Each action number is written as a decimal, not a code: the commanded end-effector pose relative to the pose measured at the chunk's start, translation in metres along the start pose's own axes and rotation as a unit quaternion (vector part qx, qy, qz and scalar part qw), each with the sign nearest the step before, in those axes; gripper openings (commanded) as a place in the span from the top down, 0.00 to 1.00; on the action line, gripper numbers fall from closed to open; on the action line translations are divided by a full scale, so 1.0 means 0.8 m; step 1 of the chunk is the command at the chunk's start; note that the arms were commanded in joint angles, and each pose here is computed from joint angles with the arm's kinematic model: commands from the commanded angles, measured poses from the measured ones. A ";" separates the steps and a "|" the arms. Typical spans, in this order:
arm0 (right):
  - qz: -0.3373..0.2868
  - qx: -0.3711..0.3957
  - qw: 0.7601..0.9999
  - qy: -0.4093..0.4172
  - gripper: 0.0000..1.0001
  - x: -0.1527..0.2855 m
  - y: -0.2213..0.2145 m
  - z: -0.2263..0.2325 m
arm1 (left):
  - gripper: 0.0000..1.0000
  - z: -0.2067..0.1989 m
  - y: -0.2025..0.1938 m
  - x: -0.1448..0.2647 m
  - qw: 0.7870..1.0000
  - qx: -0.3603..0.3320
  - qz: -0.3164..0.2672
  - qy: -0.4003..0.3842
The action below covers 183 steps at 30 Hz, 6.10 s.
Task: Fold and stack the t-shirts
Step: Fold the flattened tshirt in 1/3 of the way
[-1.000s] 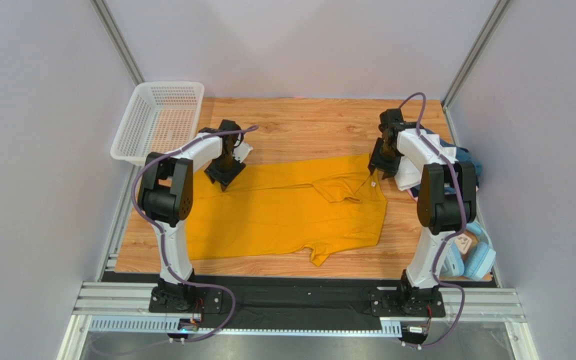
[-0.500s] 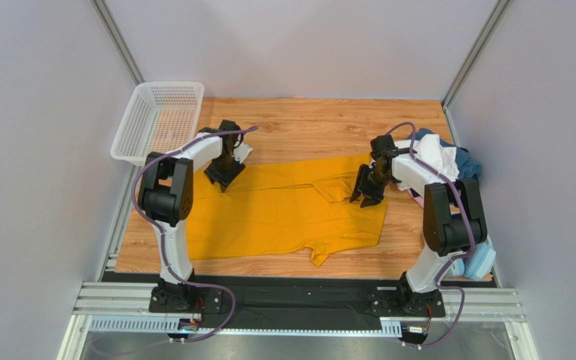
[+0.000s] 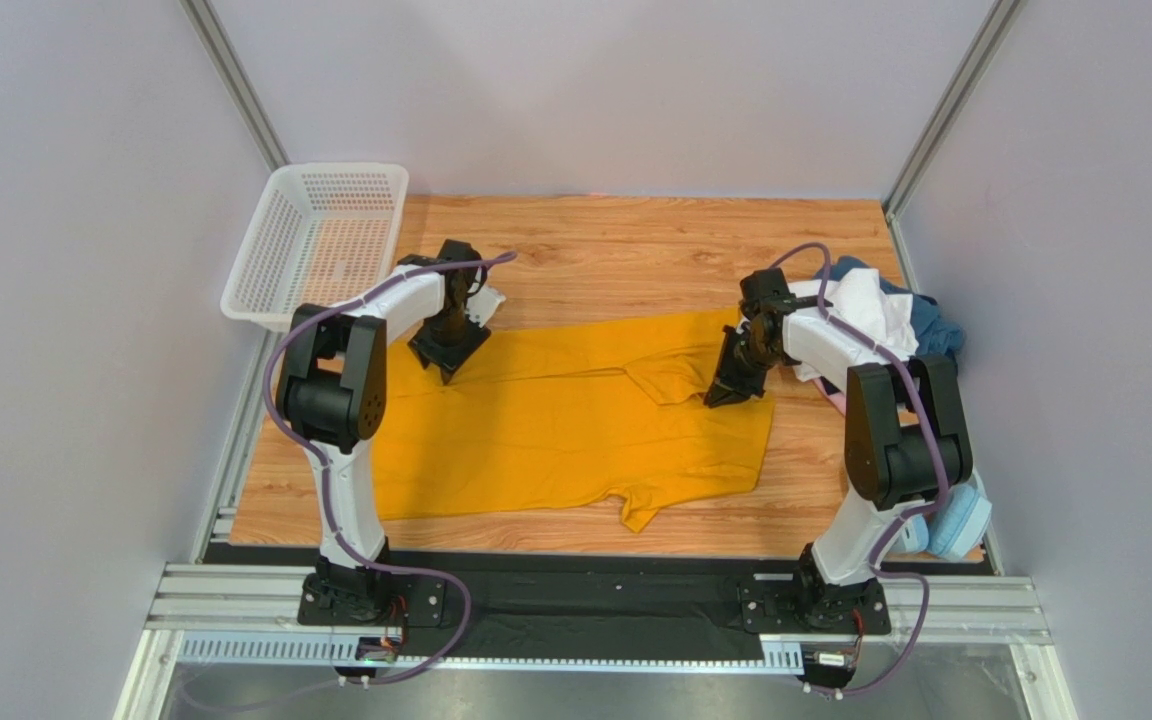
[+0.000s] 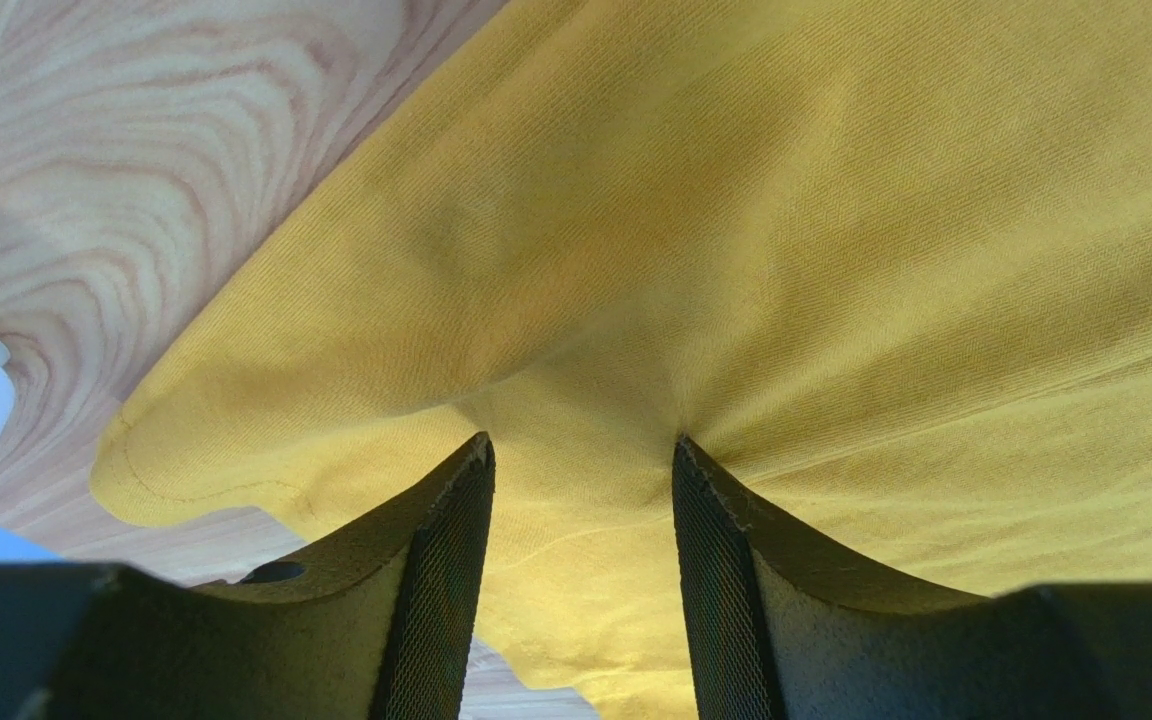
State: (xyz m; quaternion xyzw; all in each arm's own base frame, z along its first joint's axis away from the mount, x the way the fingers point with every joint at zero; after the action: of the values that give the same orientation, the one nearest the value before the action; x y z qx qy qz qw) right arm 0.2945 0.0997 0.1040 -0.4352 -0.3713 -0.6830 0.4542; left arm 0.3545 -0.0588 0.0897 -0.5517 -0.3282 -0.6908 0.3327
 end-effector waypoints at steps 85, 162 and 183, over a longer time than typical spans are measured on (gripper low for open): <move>-0.077 -0.002 0.997 0.008 1.00 0.080 -0.010 -0.007 | 0.47 -0.002 -0.002 -0.004 1.000 -0.005 0.010 -0.018; 0.078 -0.113 0.974 0.178 0.60 -0.066 0.060 0.034 | 0.46 0.060 0.021 0.075 0.993 0.055 -0.093 0.049; -0.186 0.127 0.974 0.015 0.49 0.150 0.044 0.104 | 0.46 0.005 -0.073 0.174 0.983 -0.005 -0.182 -0.015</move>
State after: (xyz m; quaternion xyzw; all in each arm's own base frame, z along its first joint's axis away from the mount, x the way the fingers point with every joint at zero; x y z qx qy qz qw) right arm 0.3621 0.1302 0.1649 -0.3459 -0.3552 -0.7444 0.4471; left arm 0.3327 -0.0435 0.1878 -0.5062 -0.4381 -0.6951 0.2621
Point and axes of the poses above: each gripper's point midway between its finger pads, its own x axis back along the fingers, its own z axis along the line the jaws close on, y = z × x, the point moved 7 cm from there along x, back along the fingers, and after that the axes turned 1 degree about x, right-handed, at the moved point
